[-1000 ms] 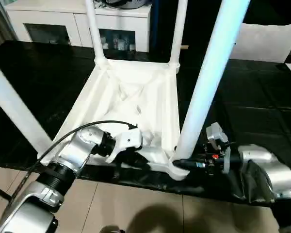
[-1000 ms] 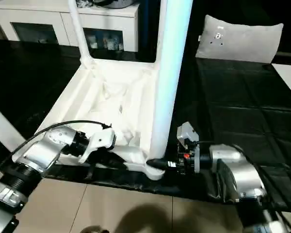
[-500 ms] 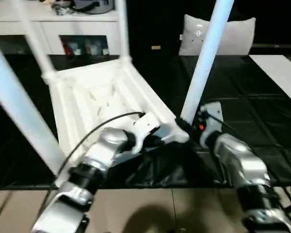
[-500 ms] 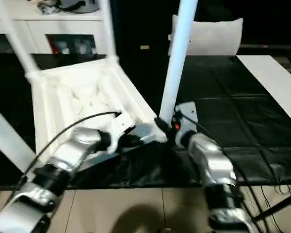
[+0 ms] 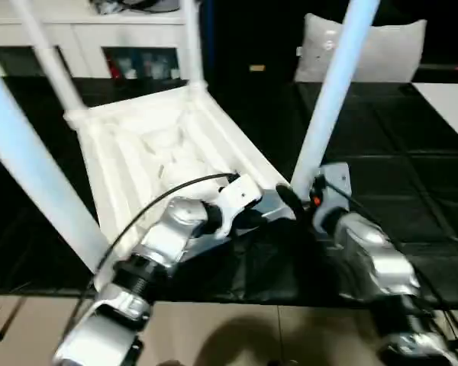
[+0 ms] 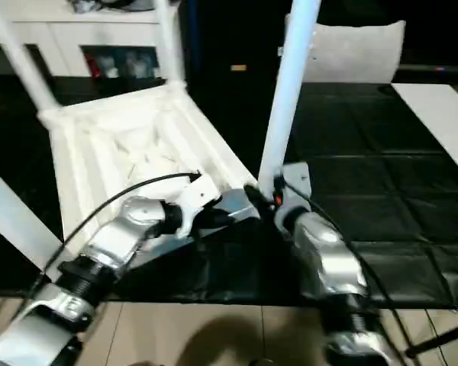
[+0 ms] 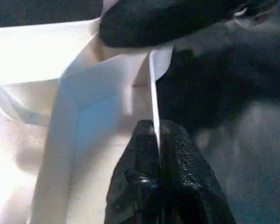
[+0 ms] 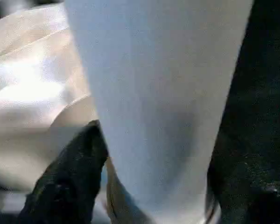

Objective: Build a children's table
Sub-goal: Rotate leg to tighten

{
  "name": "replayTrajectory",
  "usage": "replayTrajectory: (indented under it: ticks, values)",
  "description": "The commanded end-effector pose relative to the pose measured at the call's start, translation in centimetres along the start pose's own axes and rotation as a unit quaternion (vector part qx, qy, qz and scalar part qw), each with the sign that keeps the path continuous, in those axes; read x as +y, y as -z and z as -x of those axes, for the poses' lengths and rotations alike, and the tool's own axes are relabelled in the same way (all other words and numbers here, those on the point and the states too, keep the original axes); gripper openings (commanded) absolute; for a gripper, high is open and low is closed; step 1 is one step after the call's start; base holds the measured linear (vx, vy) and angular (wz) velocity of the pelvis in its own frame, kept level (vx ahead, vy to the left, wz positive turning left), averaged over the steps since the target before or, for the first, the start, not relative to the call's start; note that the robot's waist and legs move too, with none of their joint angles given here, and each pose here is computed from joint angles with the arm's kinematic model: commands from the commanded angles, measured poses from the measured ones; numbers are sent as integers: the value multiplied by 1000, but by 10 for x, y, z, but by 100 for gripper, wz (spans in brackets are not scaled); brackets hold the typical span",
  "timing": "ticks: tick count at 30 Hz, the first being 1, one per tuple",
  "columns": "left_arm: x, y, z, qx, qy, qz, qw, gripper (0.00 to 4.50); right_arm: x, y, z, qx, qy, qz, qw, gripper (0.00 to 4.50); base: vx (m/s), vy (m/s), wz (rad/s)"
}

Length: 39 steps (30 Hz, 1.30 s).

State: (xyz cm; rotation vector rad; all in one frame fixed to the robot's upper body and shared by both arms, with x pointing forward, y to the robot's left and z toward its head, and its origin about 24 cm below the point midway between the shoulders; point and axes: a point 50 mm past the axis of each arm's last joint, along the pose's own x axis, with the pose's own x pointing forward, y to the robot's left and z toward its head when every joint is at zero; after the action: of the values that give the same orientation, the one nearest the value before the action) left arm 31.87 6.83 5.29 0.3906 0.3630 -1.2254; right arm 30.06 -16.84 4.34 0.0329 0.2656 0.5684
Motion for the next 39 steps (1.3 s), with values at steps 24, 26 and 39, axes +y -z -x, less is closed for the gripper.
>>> replayTrajectory:
  ticks: [24,26,39]
  values:
    - [25,3,57,-59,102,-191,974,58,10,-6,96,-26,-146,-7,989,450,0,0,0]
    - [26,5,62,-69,97,-186,975,79,11,-7,93,-30,-134,-12,991,450,0,0,0]
    - [10,7,93,-248,-135,11,959,174,46,-3,81,-28,-111,-16,993,450,0,0,0]
